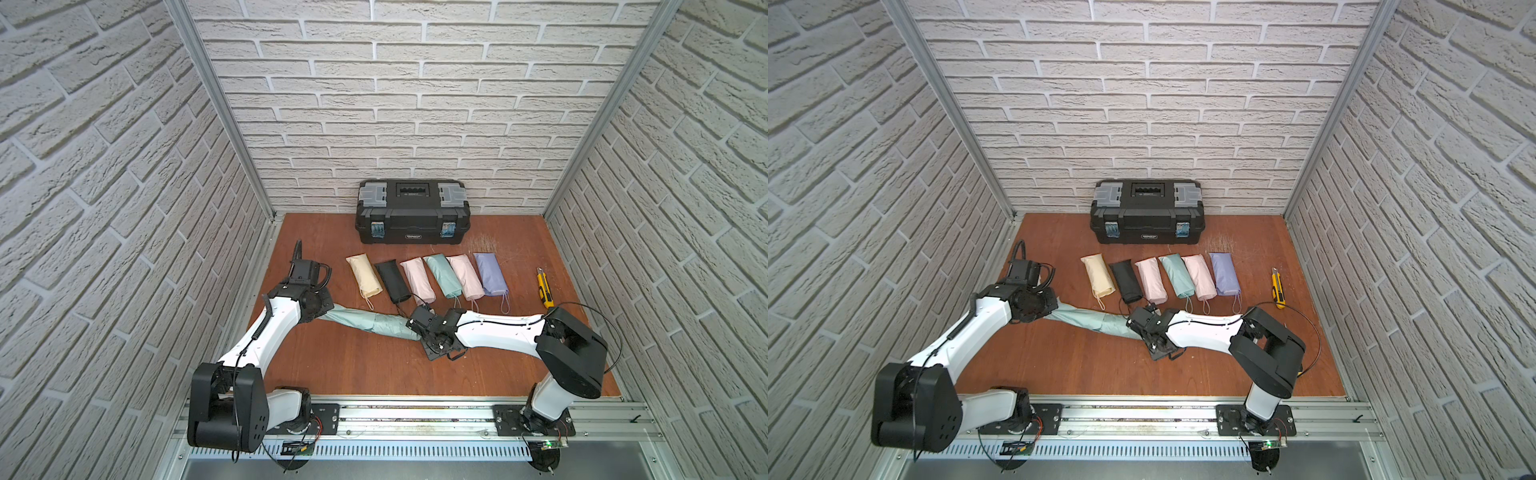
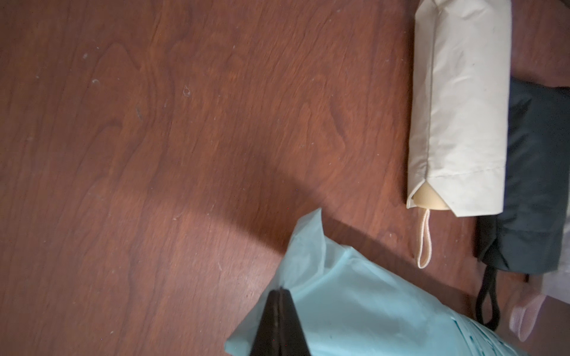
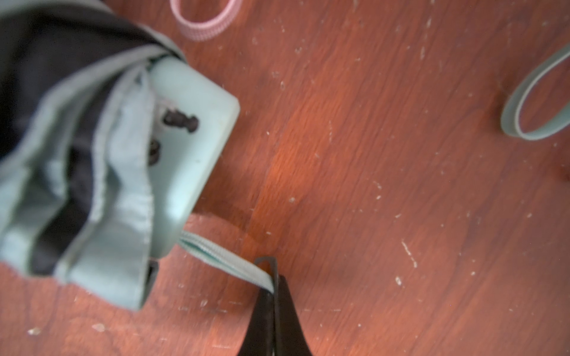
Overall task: Take umbrellas out of sleeves
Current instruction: Take out the umbrella from the umbrella sleeve, then move the umbrella sleeve at the center of the board.
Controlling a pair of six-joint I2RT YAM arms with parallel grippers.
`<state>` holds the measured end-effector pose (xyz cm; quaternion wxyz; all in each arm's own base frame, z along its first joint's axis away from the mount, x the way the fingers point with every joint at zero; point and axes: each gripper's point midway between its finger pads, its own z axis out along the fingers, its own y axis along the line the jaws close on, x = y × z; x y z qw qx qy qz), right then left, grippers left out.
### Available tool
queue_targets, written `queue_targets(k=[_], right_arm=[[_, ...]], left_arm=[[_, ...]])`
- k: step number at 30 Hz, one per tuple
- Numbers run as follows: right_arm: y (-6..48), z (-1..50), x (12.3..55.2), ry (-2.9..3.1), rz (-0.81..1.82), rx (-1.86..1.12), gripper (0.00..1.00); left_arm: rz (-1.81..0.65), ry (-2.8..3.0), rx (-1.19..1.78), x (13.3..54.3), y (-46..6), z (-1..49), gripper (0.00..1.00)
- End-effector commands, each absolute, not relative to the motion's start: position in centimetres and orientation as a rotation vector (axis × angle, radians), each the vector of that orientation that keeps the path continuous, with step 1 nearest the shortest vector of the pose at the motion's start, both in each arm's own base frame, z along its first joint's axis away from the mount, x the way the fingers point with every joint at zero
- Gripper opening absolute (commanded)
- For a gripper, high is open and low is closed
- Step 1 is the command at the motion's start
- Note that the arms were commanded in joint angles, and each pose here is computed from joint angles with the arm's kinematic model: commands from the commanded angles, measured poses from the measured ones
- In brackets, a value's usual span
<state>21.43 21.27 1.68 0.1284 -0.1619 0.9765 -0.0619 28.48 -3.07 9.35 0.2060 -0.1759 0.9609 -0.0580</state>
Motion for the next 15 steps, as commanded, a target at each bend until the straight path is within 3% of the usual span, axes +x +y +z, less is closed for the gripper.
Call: queue_targets(k=[1, 15], right_arm=[[20.34, 2.17, 21.13, 2.842, -0.214, -0.459, 0.03], [20.47, 2.11, 21.16, 2.844, -0.208, -0.451, 0.03]], left_arm=[[-0.117, 2.642, -0.448, 29.06, -2.38, 11.01, 0.0], [-0.097, 2.632, -0.415, 29.35, -2.11, 11.72, 0.0]])
